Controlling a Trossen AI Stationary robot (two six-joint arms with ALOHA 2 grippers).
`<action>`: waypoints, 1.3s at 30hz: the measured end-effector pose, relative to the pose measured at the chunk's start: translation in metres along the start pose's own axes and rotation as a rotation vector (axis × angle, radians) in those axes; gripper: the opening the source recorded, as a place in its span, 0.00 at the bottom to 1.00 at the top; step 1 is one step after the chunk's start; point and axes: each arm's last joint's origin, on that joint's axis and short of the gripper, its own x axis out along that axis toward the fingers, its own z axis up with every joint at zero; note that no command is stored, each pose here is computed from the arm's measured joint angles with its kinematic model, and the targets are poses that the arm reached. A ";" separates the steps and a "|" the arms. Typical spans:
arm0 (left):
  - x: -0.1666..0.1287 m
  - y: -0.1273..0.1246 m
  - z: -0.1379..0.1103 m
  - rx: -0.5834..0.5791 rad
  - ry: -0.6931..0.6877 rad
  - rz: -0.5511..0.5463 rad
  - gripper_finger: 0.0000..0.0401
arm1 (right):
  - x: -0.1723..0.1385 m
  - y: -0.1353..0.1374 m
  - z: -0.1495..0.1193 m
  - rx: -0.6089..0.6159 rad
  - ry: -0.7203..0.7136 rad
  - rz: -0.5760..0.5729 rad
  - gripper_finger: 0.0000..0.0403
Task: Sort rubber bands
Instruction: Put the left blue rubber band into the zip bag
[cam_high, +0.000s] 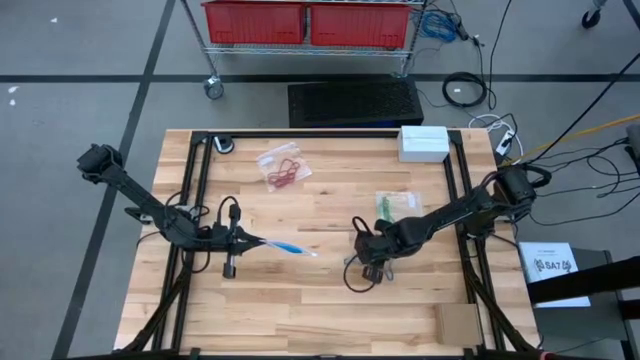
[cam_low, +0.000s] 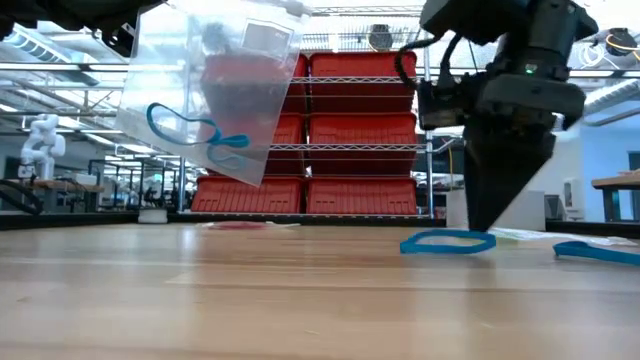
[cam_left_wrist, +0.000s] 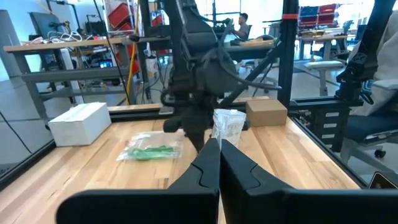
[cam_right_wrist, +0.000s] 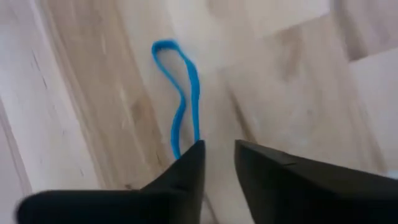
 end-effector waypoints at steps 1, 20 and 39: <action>0.000 0.000 0.000 0.000 0.000 0.000 0.00 | -0.002 0.000 0.000 0.000 -0.010 0.001 0.19; 0.000 0.000 -0.001 0.003 0.004 0.000 0.00 | 0.016 0.006 0.002 -0.015 -0.041 -0.008 0.62; 0.000 0.000 -0.001 0.004 0.006 0.000 0.00 | 0.015 0.033 -0.006 -0.060 -0.077 0.023 0.02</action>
